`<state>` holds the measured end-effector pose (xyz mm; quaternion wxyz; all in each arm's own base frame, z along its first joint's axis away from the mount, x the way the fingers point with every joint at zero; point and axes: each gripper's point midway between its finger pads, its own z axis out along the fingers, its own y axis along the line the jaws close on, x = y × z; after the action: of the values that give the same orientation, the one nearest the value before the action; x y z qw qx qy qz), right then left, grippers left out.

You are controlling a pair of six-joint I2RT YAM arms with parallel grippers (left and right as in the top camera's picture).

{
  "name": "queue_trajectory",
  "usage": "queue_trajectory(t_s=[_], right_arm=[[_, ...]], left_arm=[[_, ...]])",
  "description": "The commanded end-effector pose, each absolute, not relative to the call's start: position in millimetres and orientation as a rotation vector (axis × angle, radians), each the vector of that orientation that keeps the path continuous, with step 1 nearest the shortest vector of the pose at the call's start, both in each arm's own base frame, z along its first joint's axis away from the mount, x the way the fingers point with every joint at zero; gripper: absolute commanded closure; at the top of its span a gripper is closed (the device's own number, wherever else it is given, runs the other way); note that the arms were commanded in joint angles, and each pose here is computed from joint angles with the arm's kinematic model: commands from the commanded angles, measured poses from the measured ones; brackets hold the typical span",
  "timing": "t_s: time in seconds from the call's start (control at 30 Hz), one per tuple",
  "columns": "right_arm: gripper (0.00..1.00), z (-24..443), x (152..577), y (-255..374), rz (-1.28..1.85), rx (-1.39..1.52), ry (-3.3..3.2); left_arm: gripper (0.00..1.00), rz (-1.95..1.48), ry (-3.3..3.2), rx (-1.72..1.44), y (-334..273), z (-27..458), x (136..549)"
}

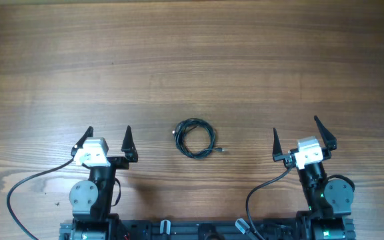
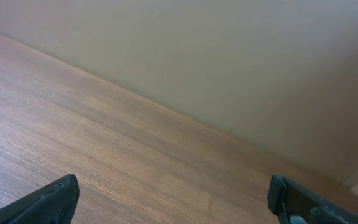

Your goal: Untangle cables

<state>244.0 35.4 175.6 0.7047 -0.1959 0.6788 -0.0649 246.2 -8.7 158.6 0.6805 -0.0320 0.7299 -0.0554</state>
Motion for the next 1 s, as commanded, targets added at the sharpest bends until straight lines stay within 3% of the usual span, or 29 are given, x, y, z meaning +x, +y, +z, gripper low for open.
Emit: queue_trajectory(t_s=[0.0,0.17,0.27,0.57,0.73,0.97], right_arm=[[0.00,177,243,40,-0.135,-0.459,1.496],[0.00,178,244,35,-0.121,-0.405,1.507],[0.00,182,246,14,-0.021,-0.113,1.548],[0.00,184,246,18,0.166,0.031,1.605],[0.01,182,249,44,0.320,-0.045,1.695],[0.00,174,270,46,0.324,-0.026,1.935]], left_arm=[[0.00,-0.148,1.645,-0.071,-11,157,246],[0.00,-0.208,1.646,-0.138,-11,157,246],[0.00,-0.204,1.680,-0.167,-8,156,244],[0.00,-0.172,1.877,-0.238,-2,158,245],[0.00,-0.172,2.013,-0.280,-2,165,246],[0.00,-0.256,2.231,-0.251,-19,137,245]])
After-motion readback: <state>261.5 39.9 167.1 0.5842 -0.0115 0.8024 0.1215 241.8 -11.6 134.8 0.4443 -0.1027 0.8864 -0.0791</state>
